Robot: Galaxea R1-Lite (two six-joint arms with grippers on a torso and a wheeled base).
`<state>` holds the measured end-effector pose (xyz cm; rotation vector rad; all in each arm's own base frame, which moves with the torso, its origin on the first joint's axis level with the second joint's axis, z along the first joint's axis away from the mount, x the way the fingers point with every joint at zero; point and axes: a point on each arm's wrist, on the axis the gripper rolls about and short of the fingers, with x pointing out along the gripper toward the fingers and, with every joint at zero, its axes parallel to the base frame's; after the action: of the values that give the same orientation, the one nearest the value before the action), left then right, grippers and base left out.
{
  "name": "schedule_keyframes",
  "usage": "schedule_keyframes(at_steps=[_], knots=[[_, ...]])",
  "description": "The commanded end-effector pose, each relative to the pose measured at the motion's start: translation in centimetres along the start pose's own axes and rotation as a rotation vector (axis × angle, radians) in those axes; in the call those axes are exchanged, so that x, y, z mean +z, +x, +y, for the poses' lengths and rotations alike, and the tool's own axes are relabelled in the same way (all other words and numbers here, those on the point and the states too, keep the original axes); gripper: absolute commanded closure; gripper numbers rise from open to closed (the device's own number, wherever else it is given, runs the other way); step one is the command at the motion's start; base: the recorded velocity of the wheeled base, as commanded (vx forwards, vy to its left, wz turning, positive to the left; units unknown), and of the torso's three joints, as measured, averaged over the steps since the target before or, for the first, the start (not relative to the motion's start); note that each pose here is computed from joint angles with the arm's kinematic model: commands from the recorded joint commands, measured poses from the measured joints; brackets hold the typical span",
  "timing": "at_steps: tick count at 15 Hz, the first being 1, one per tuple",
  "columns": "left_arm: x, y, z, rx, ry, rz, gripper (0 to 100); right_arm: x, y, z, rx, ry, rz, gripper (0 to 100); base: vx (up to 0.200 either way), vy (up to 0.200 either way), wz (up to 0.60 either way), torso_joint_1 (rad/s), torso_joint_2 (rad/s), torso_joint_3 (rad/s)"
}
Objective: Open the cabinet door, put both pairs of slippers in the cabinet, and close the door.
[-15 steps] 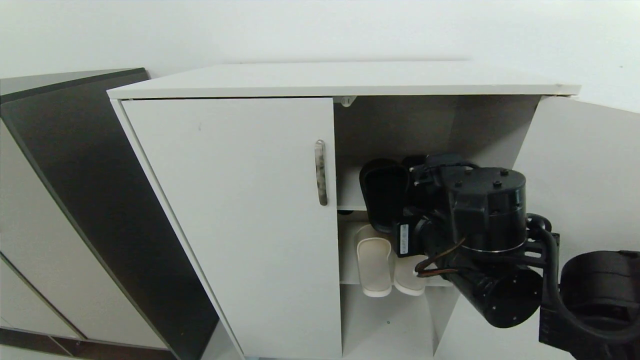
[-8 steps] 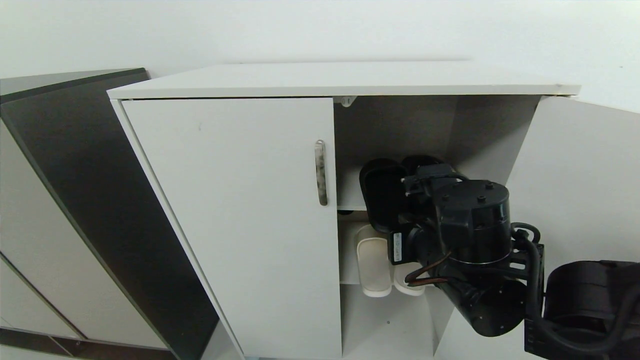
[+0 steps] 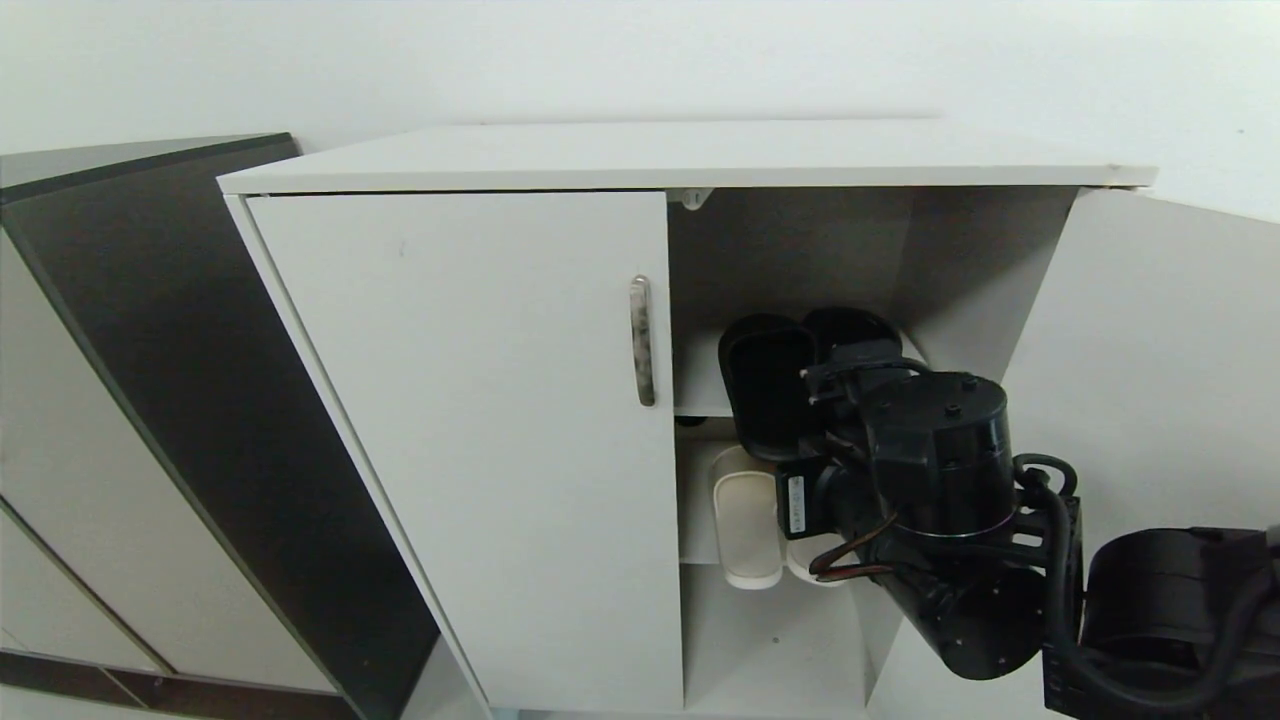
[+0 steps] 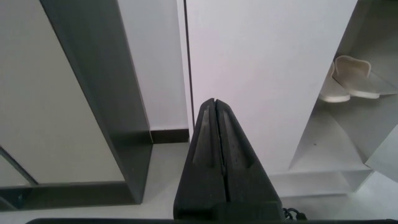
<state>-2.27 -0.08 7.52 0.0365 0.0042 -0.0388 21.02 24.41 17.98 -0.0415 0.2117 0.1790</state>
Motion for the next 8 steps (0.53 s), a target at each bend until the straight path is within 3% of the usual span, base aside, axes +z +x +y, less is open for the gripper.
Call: schedule_keyframes(at_steps=[1,8], knots=[[0.0,0.0,0.0,0.0,-0.001,0.0,100,-0.27,0.19,0.11,-0.001,-0.007,0.007,100,-0.2,0.0,0.0,0.012,0.0,0.002],[0.0,0.0,0.0,0.0,-0.004,0.0,100,-1.08,0.59,0.16,0.007,-0.022,0.027,100,-0.2,0.0,0.0,0.0,0.0,0.003]])
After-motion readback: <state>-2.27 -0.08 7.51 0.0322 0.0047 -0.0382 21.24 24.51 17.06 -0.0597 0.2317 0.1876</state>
